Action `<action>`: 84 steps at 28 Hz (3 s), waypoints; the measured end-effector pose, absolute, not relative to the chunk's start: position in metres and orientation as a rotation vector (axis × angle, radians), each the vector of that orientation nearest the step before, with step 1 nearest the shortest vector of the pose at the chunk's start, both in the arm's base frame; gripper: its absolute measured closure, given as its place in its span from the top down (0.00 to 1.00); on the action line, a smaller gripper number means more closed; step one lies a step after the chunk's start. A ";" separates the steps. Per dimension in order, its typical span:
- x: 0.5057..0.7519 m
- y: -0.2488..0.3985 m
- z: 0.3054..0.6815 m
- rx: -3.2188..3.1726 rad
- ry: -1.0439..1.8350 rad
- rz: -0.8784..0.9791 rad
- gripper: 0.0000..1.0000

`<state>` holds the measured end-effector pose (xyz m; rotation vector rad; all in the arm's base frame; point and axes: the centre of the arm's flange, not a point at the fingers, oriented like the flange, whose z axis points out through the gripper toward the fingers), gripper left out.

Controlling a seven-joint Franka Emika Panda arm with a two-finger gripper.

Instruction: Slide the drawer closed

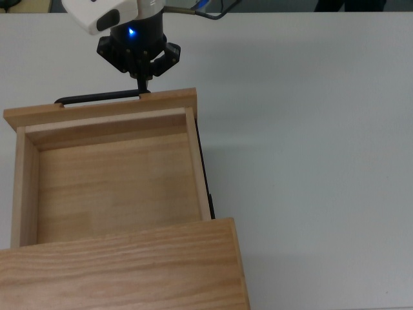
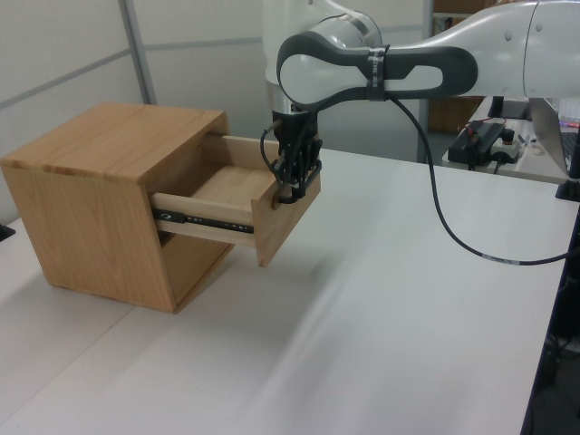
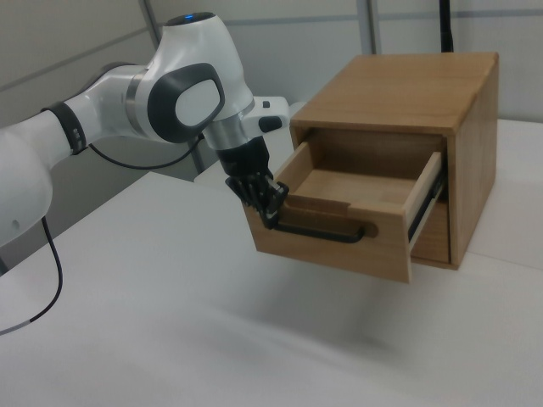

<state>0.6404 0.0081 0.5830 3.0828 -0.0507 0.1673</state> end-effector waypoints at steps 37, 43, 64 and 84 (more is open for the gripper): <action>0.751 0.044 0.532 2.817 0.044 1.494 0.01; 0.751 0.049 0.536 2.818 0.046 1.513 0.01; 0.680 0.045 0.654 3.099 -0.035 0.983 0.02; 0.582 -0.015 0.686 3.162 -0.115 0.249 0.73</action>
